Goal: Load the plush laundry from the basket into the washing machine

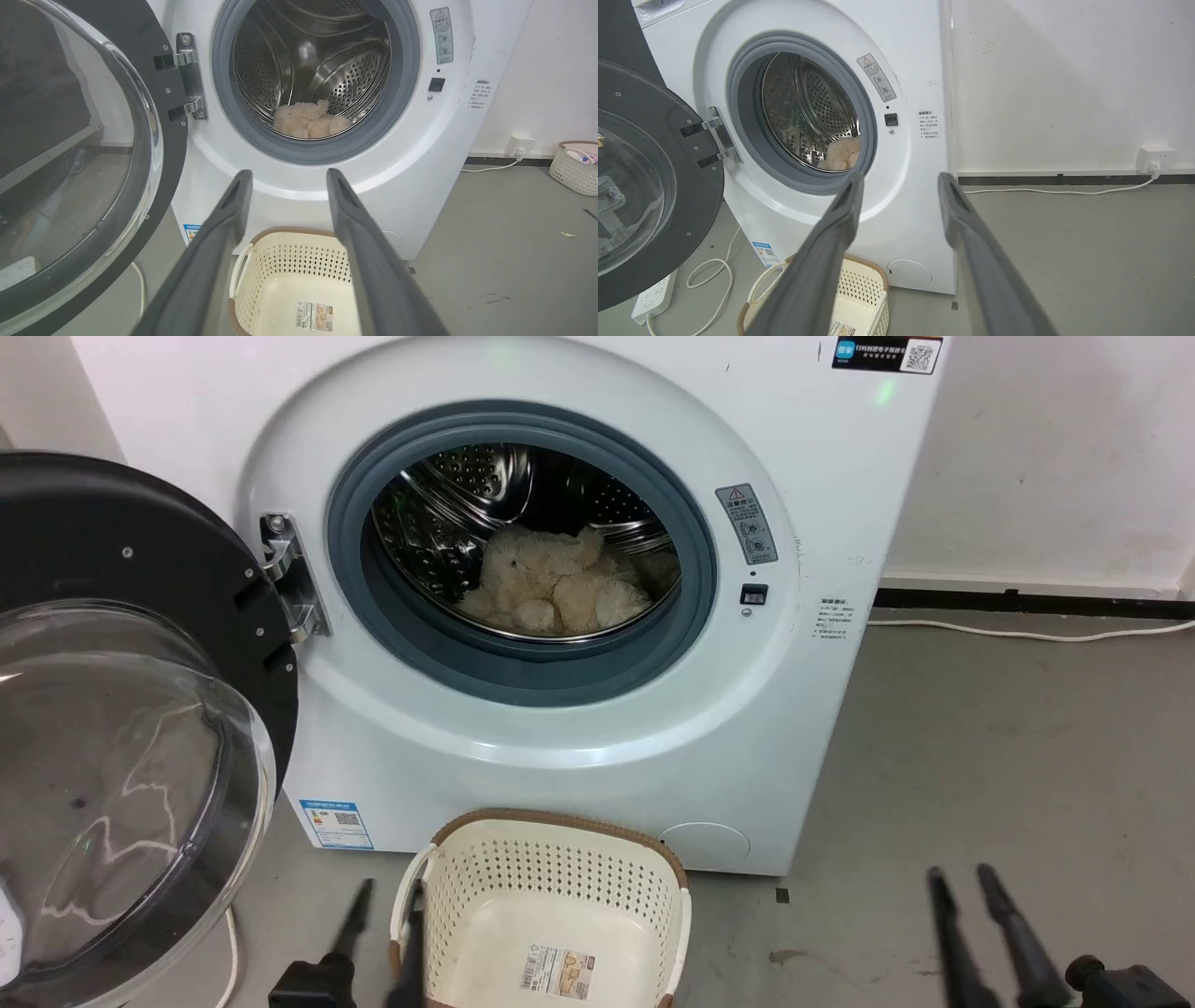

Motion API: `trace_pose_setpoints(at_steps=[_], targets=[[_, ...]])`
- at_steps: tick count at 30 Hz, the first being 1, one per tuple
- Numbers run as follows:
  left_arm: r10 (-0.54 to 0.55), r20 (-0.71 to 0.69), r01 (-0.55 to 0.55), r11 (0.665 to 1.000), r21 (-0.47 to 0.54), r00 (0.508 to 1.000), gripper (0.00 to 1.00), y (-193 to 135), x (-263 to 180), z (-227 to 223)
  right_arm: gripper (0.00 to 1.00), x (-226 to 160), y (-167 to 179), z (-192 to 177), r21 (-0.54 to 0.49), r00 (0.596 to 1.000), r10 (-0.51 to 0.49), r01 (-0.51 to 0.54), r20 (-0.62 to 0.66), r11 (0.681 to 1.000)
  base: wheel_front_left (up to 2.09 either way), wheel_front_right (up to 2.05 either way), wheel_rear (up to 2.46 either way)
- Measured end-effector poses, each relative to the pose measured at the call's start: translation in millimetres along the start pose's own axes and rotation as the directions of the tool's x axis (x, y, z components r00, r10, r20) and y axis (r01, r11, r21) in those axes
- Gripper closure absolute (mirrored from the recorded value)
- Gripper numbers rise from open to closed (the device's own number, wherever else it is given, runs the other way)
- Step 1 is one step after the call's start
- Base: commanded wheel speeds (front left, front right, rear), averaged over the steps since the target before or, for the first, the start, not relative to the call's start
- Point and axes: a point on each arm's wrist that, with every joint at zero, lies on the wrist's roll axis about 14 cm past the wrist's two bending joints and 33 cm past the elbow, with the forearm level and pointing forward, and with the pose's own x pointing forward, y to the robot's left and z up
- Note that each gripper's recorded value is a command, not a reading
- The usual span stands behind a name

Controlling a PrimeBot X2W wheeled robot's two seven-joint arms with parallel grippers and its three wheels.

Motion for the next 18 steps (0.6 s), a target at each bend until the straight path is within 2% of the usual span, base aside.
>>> trace_pose_setpoints(at_steps=[18], targets=[[0.005,-0.026,-0.005,1.000,0.006,1.000,1.00,1.8,2.0,-3.1,1.00,1.7,-0.7,-5.6,-0.017,0.999,0.001,-0.001,-0.035,1.000,0.00,0.00,0.00]])
